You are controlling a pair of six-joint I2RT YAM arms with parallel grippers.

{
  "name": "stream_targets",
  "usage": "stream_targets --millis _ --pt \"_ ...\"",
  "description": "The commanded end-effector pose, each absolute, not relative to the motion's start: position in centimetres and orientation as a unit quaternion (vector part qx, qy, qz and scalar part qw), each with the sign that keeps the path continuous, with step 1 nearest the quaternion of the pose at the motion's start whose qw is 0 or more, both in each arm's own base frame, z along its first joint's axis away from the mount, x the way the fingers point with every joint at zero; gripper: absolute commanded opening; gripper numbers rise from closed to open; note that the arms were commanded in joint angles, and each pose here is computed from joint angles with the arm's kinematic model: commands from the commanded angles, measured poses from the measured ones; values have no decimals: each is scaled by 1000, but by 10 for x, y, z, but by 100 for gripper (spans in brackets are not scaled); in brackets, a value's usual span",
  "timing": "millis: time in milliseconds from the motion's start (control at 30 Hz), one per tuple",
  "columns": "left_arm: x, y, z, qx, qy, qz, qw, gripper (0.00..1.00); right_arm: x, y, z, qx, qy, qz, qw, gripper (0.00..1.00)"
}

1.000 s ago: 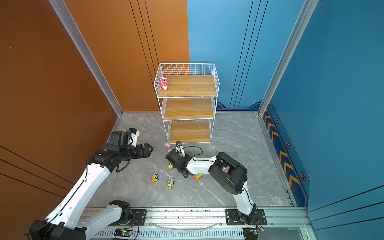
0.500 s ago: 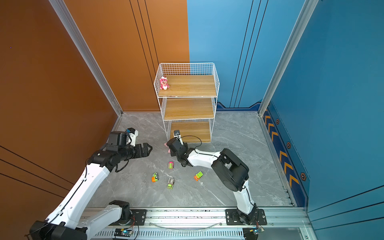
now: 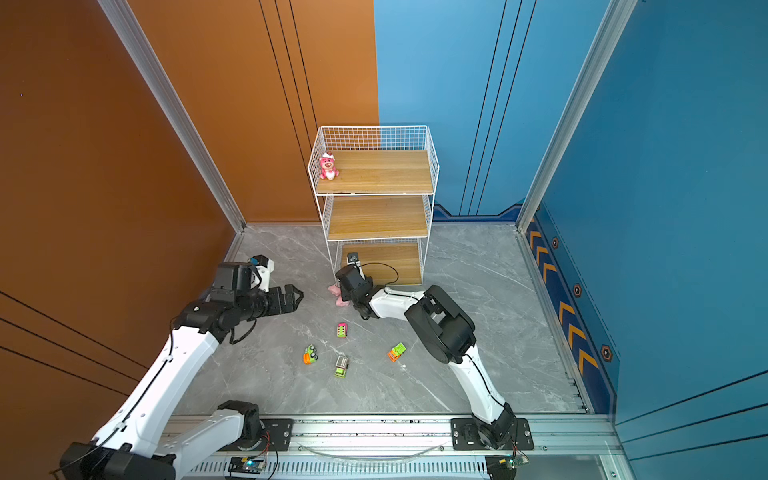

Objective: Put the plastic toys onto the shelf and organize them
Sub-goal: 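Carry the pink pig into the shelf's bottom tier and open the right gripper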

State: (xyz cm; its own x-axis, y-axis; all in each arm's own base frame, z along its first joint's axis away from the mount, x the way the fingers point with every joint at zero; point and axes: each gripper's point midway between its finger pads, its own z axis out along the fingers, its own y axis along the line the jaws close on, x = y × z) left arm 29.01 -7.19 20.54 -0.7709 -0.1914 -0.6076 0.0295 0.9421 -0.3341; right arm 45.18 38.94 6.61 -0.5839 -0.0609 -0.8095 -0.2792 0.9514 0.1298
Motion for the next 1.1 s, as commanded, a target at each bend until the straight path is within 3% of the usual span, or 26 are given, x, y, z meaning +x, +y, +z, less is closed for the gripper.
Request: stream_targets --millis 0,667,1067 --pt "289 -71 201 -50 927 -171 331 98 466 398 79 -101 876 135 451 29" --pt "290 -69 200 -53 927 -171 329 98 506 402 61 -79 887 118 440 33" --pt "291 -69 198 -54 928 -170 326 98 504 401 83 -80 879 129 452 57"
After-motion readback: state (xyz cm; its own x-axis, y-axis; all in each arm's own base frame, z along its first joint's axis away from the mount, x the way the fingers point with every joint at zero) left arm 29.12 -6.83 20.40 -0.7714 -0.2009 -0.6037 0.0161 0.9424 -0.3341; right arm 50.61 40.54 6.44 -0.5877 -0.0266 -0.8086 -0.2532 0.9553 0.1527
